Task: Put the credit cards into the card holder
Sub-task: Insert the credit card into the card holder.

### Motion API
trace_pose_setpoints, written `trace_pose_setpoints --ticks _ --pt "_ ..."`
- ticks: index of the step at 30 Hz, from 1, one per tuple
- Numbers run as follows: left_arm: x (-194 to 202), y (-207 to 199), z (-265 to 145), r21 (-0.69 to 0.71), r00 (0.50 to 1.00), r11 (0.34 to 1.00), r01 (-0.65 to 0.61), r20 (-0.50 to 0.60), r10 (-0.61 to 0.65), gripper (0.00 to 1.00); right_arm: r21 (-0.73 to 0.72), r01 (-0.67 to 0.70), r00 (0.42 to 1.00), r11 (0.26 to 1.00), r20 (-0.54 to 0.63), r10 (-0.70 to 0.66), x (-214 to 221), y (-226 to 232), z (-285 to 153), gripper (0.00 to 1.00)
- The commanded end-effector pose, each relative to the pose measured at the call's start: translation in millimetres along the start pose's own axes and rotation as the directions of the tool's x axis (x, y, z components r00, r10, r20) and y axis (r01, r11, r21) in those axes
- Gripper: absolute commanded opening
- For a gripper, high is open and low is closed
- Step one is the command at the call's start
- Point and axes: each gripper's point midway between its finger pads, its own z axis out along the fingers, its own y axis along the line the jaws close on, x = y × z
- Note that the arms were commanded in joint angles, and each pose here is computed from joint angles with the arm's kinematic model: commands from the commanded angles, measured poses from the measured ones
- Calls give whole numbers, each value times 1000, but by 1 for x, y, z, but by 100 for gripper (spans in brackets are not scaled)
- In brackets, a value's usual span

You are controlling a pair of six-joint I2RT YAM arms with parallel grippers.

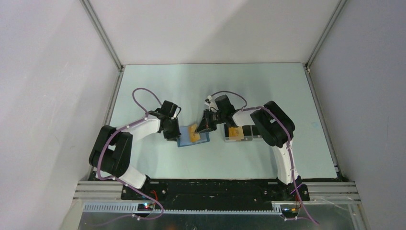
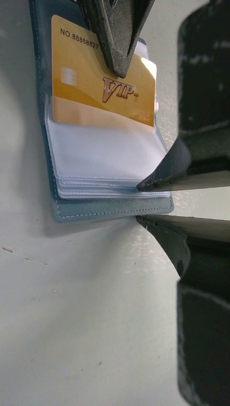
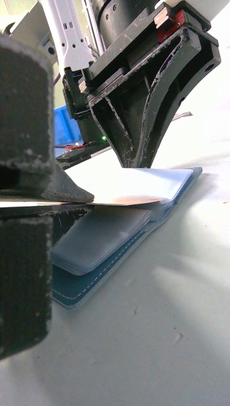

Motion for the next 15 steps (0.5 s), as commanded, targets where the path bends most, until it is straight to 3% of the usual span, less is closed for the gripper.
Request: trace_pose_setpoints --ticks 1,11,15 --pt "3 2 6 -11 1000 1000 -12 -24 12 29 -37 18 997 999 69 -15 -9 10 2 0" --pt "-3 -5 -2 33 1000 999 22 -4 -22 36 -28 9 1000 1000 20 -9 12 20 11 1" --pt "-16 -10 -16 115 997 991 75 28 -78 40 42 24 1000 999 12 -25 16 13 8 11"
